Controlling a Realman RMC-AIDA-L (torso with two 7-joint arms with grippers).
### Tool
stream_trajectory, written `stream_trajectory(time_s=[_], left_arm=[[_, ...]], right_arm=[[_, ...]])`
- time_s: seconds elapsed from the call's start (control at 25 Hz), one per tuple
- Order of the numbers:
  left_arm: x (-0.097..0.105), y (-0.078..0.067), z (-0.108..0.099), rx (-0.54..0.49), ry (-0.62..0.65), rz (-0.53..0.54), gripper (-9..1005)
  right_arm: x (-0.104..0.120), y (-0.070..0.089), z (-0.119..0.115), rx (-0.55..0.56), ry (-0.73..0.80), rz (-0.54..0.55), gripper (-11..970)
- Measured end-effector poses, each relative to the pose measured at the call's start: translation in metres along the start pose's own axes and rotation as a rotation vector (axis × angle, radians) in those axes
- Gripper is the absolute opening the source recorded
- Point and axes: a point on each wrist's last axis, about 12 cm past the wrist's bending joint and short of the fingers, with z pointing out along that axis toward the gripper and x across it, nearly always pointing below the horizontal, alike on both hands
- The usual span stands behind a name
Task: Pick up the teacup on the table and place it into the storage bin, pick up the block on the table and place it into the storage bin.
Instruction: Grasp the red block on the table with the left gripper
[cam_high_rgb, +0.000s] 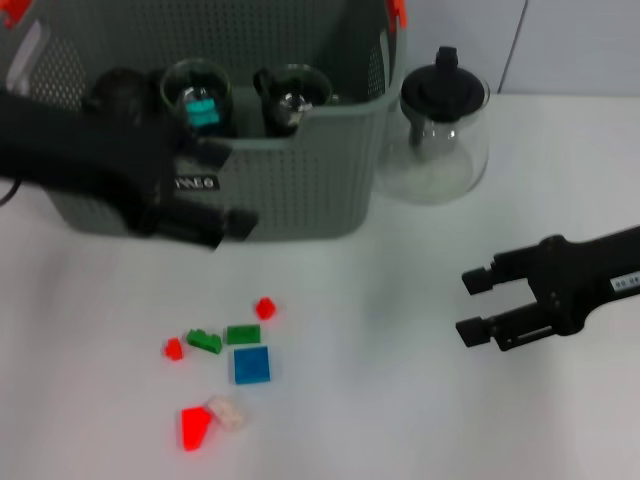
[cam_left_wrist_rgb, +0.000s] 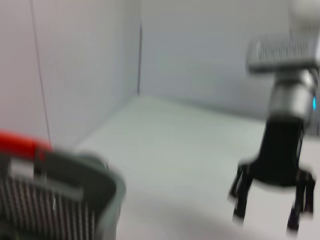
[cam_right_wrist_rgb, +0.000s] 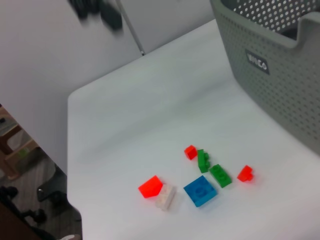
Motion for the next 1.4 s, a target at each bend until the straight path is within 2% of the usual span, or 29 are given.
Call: stream_trajectory(time_s=[0.16, 0.28, 0.52, 0.72, 0.92, 1.4], left_arm=[[0.029, -0.005, 0.013, -0.033, 0.191, -0.041, 831], [0.042, -0.001, 0.028, -0.051, 0.345, -0.079, 830], [0.053, 0.018, 0.068, -0.095, 0.580, -0.156, 829], [0.060, 0.025, 0.095, -0.118, 0.722, -0.146, 829], [0.061, 0.022, 0.110, -0.123, 0.757, -0.087, 828], [0.063, 0.017, 0.123, -0.114, 0.776, 0.001, 806]], right_arm=[[0.001, -0.001, 0.004, -0.020, 0.004, 0.015, 821], [0.001, -0.001, 0.007, -0.023, 0.006, 0.020, 822], [0.000, -0.003, 0.010, -0.016, 0.002, 0.021, 822], [-0.003, -0.003, 0.012, -0.021, 0.005, 0.027, 822], [-0.001, -0.003, 0.012, -0.025, 0.003, 0.035, 821], [0.002, -0.003, 0.011, -0.022, -0.003, 0.045, 821]])
